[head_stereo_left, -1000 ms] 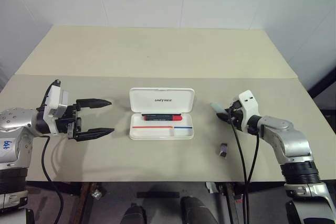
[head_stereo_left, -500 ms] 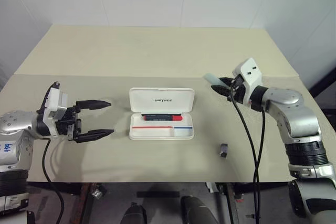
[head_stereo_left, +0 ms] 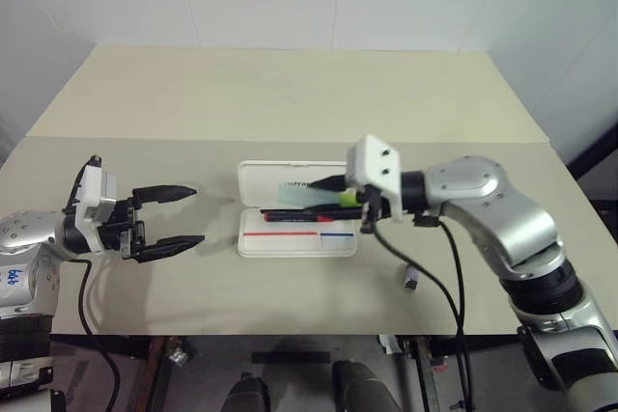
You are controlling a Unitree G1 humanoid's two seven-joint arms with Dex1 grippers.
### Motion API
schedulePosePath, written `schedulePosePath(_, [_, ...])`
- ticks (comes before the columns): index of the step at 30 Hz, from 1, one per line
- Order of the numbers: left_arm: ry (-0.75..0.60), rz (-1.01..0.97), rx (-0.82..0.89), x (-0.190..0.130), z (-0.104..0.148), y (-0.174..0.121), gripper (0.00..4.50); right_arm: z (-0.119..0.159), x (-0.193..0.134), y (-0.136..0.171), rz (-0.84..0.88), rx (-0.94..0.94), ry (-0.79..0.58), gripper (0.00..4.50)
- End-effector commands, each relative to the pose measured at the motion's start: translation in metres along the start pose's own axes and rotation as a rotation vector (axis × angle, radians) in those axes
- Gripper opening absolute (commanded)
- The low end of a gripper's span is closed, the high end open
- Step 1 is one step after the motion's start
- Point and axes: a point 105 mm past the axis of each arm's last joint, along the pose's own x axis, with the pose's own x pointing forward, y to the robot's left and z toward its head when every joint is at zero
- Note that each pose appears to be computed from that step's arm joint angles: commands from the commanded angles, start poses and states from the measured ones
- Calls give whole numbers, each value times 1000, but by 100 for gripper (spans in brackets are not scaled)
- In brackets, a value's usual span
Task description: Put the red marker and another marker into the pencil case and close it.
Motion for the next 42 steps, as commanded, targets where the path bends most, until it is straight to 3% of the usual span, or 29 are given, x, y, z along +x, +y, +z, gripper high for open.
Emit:
schedulePosePath(1, [-23, 10, 39, -7, 8, 1, 450, -5, 18, 10, 41, -40, 14, 112])
schedulePosePath(10, [-19, 23, 52, -11, 10, -3, 450, -19, 68, 15, 88, -78, 53, 112])
schedulePosePath(16, [-18, 34, 52, -13, 11, -6, 450, -24, 82, 9, 91, -87, 54, 112])
schedulePosePath(39, [-16, 57, 59, -15, 13, -6, 450, -24, 84, 10, 119, -46, 46, 112])
schedulePosePath(40, [-16, 57, 59, -15, 13, -6, 450, -24, 85, 10, 115, -38, 46, 185])
schedulePosePath(42, [-16, 58, 60, -15, 13, -6, 450, -24, 85, 9, 108, -30, 47, 244])
